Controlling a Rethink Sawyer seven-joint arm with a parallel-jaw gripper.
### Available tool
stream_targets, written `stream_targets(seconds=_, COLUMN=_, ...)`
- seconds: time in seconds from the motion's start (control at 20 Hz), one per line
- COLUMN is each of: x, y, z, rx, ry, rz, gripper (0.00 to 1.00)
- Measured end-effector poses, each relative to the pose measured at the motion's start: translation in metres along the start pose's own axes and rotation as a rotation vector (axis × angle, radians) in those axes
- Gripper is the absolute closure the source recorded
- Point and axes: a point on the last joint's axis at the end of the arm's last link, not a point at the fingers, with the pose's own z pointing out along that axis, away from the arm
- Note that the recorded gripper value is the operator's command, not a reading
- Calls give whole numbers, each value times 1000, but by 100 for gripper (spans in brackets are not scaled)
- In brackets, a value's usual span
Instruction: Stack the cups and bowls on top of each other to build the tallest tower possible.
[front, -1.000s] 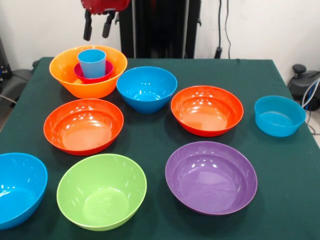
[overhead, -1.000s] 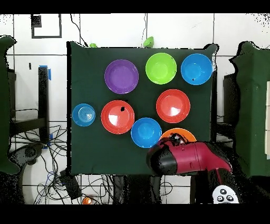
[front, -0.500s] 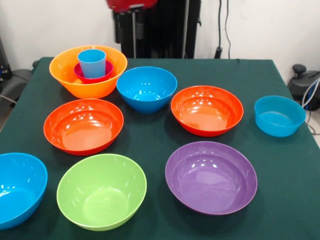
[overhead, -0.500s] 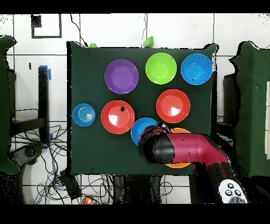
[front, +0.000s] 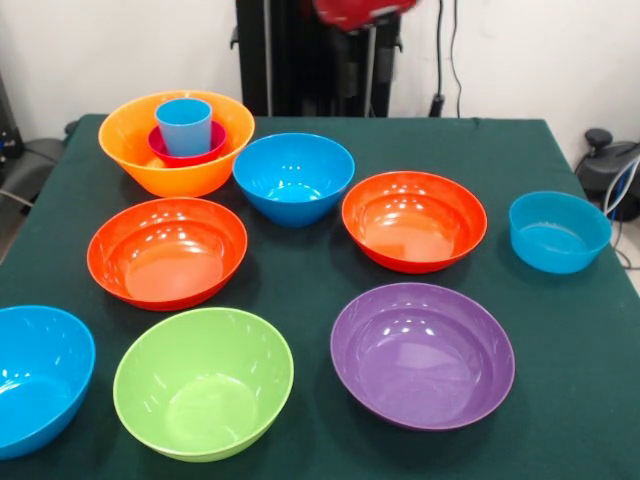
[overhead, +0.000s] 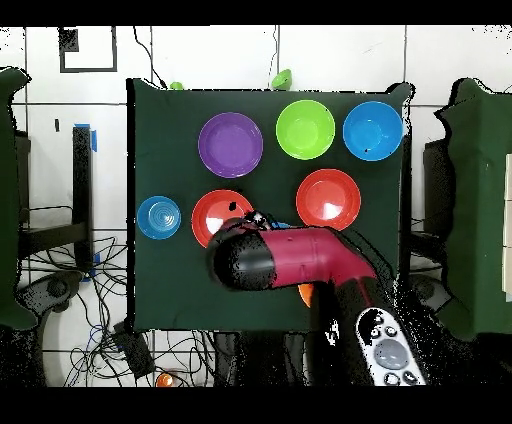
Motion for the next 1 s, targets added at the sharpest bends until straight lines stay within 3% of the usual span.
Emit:
stream_targets(seconds=0.2, x=-45, y=34, z=-4, rx=-1, ry=-32, rz=-43, gripper=0)
stream_targets(seconds=0.35, x=-83, y=64, z=-6, rx=4, ry=-57, rz=-44, gripper=0)
stream_targets(seconds=0.45, x=-98, y=75, z=-5, rx=7, ry=-66, rz=-35, gripper=0)
stream_targets(seconds=0.6, x=-135, y=104, z=0, rx=8, ry=-89, rz=8, gripper=0)
stream_targets(seconds=0.8, x=-164, y=125, z=15, rx=10, ry=-99, rz=65, gripper=0)
stream_targets(seconds=1.0, x=-178, y=135, z=33, rx=6, ry=-96, rz=111, gripper=0)
